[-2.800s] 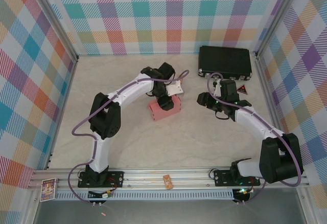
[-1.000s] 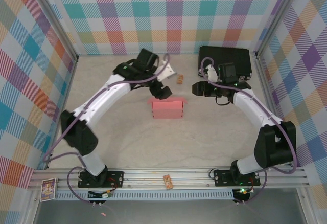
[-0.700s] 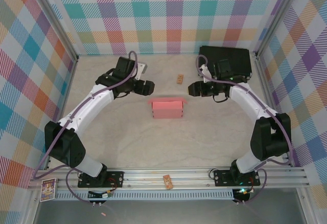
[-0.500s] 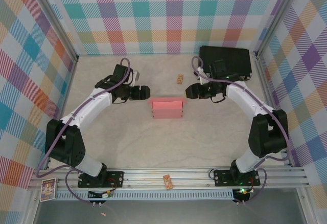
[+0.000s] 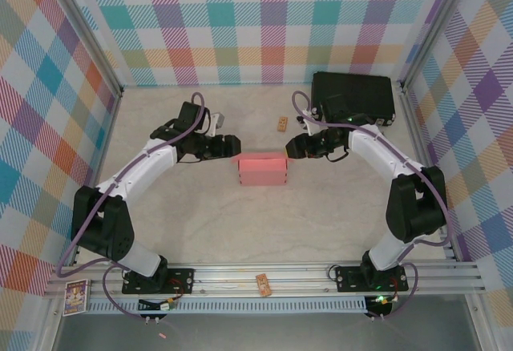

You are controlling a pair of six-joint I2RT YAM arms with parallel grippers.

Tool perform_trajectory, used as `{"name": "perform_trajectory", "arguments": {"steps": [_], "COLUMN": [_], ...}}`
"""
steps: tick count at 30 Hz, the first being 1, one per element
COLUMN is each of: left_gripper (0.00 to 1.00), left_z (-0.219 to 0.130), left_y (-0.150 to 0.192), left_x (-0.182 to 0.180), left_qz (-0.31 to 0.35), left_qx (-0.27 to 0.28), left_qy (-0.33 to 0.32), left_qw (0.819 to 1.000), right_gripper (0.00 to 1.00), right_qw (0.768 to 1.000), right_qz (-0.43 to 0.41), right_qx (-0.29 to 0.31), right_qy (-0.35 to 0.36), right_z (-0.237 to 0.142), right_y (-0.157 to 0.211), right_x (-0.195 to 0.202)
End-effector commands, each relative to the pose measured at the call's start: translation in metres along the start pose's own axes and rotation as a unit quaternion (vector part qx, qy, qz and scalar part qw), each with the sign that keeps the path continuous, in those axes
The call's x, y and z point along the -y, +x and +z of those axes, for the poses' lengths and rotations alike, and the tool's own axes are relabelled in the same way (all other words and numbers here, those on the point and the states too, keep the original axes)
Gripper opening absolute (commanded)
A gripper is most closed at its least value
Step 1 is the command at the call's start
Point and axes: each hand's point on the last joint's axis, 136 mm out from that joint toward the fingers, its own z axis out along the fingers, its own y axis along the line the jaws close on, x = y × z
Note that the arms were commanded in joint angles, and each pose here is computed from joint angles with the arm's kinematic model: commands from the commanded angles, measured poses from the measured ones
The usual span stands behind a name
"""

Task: Fold the paper box

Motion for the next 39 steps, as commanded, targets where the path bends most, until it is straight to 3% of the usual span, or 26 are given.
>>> {"name": "perform_trajectory", "arguments": {"steps": [1, 17, 26, 31, 39], "left_gripper": [0.69, 0.53, 0.52, 0.42, 0.37], "left_z": [0.005, 0.015, 0.020, 0.023, 0.024], "left_y": [0.000, 0.008, 0.014, 0.017, 0.018], "left_x": [0.012, 0.018, 0.022, 0.024, 0.027], "left_qz": [-0.001, -0.001, 0.002, 0.000, 0.000], "left_qx": [-0.017, -0.037, -0.051, -0.060, -0.062], "left_qy": [0.034, 0.052, 0.058, 0.060, 0.058], "left_qw": [0.999, 0.998, 0.997, 0.996, 0.996], "right_gripper": [0.52, 0.48, 0.47, 0.46, 0.41], "right_qw": [1.000, 0.999, 0.999, 0.999, 0.999], "right_qz": [-0.007, 0.000, 0.004, 0.008, 0.016], "right_qx": [-0.009, -0.027, -0.031, -0.032, -0.033], "right_qy": [-0.015, -0.018, -0.011, -0.012, -0.013], "right_z": [0.001, 0.011, 0.014, 0.017, 0.021], "right_y": [0.003, 0.011, 0.014, 0.015, 0.016], "right_x": [-0.007, -0.010, -0.009, -0.010, -0.010]}}
